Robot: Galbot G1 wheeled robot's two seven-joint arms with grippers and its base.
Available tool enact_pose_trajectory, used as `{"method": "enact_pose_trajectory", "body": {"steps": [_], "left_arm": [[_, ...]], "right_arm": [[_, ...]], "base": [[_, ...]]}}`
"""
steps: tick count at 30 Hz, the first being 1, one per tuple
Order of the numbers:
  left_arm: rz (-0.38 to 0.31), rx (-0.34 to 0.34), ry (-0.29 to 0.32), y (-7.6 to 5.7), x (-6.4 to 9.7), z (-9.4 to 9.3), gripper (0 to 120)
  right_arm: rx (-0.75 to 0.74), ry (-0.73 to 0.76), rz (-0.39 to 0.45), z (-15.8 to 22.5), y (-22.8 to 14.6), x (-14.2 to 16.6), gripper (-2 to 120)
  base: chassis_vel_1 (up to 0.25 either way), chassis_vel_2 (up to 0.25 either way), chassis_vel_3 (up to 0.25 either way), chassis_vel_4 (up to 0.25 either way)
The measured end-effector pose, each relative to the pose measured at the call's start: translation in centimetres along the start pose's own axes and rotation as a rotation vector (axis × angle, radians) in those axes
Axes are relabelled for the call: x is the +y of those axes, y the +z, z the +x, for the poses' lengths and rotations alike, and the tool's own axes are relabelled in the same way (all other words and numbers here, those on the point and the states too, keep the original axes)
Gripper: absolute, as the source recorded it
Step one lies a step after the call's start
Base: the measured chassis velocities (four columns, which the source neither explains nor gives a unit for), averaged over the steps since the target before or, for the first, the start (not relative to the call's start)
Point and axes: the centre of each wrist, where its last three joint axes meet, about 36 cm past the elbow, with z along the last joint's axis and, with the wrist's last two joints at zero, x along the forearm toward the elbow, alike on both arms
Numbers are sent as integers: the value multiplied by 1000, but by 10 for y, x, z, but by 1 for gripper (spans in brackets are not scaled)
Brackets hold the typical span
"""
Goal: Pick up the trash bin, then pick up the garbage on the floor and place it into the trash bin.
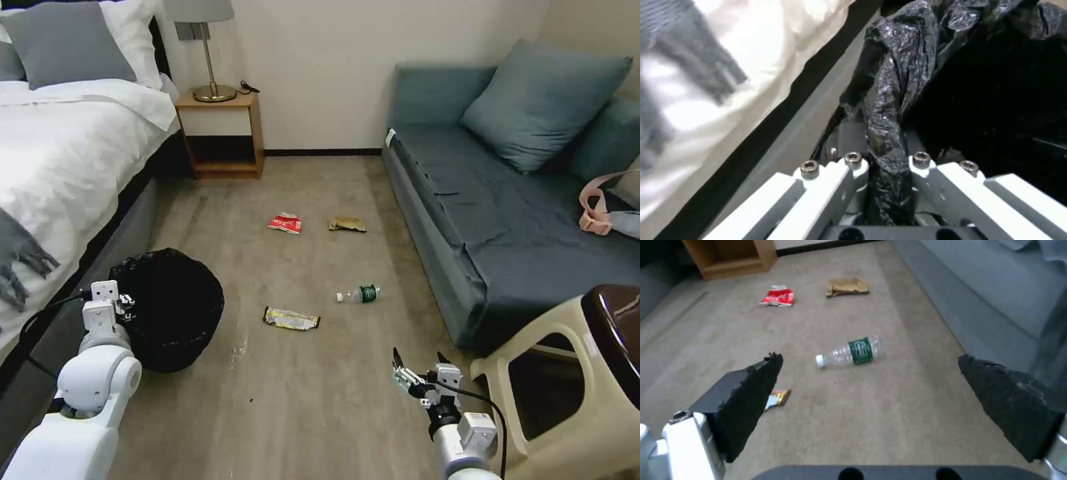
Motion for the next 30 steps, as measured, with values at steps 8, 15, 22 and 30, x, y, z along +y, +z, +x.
{"method": "enact_pose_trajectory", "body": {"steps": [8,15,22,30], "left_arm": [[0,-2,-3,1,-1,-3,4],[8,-10,-10,1,-2,-4,4],[8,-9,-11,2,-2,-4,4],[9,-11,-11,3,-1,-2,4]], "right_arm": [[2,-2,1,-5,1,-1,100],[2,-4,0,-7,1,-2,100],[7,-6,4,-8,2,-3,100],[12,-16,8,-8,4,0,100]], "base": [[-152,151,157,-150],[-154,148,150,-157],[-168,167,175,-169],[-160,162,147,-158]]}}
